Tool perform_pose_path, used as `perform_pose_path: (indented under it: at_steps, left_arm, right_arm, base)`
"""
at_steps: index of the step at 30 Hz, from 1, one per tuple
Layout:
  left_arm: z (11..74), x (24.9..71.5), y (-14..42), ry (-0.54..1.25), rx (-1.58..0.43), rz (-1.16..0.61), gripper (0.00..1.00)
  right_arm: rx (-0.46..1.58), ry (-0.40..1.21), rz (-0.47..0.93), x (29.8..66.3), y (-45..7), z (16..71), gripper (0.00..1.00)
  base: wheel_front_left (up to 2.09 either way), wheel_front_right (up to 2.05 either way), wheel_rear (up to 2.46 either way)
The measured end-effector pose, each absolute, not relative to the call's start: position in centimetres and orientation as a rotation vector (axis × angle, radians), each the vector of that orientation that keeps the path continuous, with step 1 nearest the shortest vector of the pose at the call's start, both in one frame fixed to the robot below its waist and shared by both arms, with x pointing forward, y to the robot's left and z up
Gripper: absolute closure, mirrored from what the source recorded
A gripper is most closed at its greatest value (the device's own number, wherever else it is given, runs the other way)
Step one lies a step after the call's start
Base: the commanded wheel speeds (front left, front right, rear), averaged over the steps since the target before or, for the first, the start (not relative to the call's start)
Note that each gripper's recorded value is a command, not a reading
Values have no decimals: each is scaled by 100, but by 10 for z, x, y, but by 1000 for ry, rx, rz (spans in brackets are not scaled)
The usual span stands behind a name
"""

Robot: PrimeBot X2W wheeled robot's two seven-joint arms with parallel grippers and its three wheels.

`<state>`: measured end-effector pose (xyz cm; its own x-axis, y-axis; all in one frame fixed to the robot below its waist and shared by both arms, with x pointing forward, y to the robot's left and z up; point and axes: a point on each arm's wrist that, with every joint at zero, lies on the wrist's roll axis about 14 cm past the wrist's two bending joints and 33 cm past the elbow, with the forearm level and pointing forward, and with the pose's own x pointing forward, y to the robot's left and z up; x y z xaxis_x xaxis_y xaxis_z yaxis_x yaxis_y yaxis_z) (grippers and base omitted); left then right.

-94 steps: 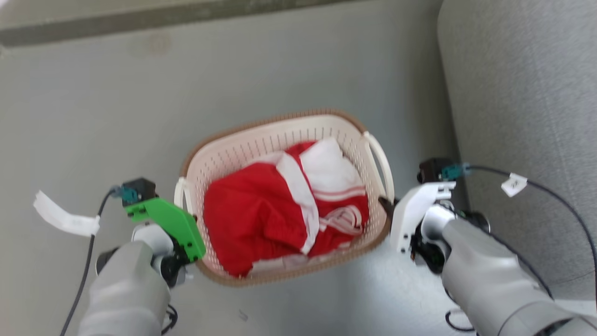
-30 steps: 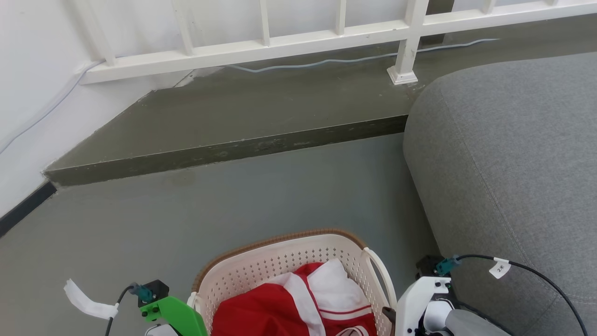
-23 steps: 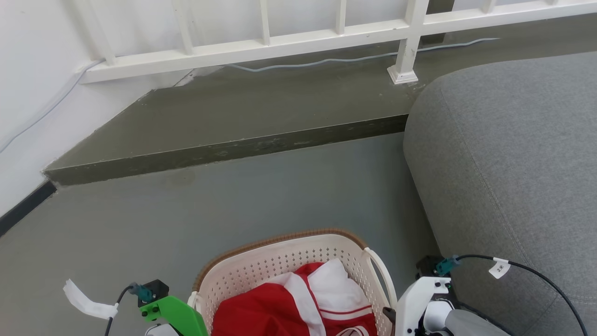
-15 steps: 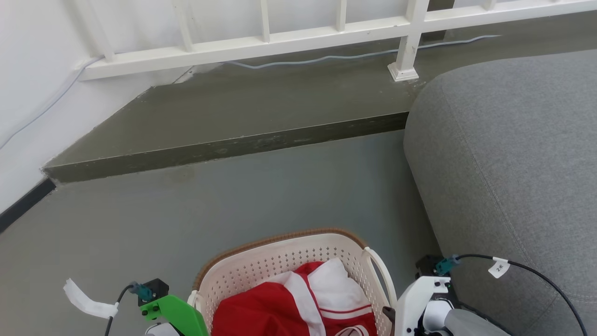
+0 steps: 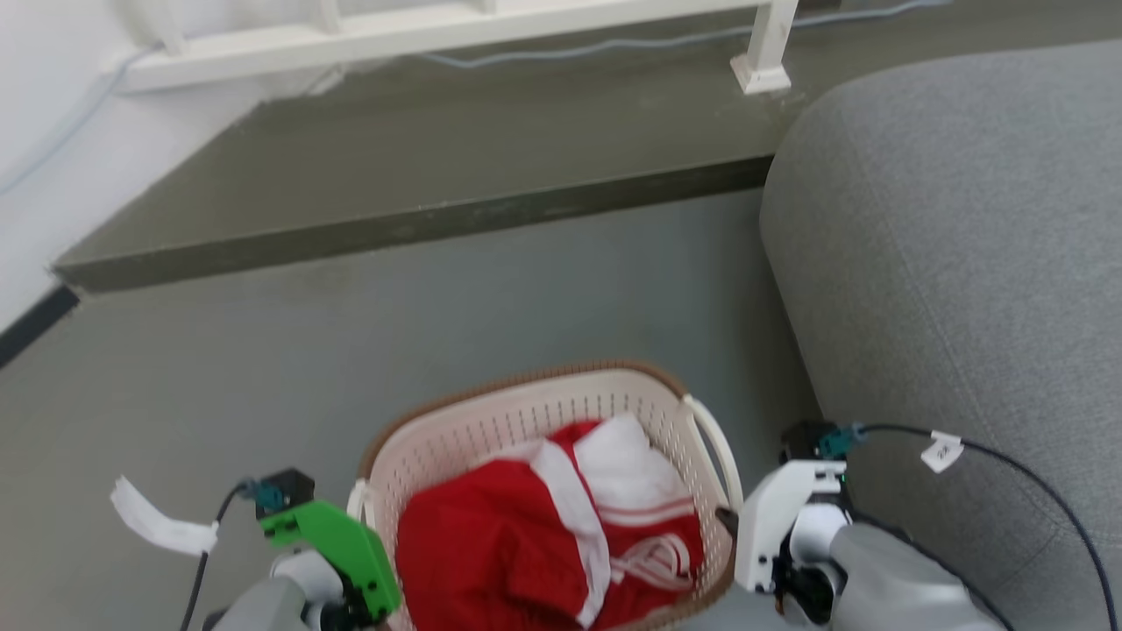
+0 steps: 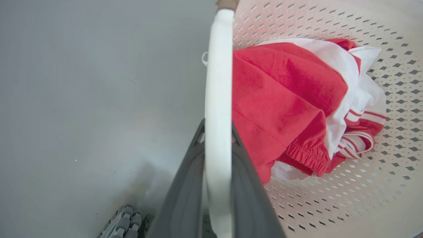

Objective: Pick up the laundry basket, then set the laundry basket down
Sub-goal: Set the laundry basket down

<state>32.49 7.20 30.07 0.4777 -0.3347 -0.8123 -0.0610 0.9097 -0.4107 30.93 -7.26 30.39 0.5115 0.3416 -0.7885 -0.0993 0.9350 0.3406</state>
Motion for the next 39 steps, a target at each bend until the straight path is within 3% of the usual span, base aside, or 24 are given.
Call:
perform_pose_path:
  at_steps: [39]
  left_arm:
    - [242,469,76,934,-329,-205,100]
  right_arm:
    - [252,885,222,456,-70,251,100]
  base:
    - [0,0,0]
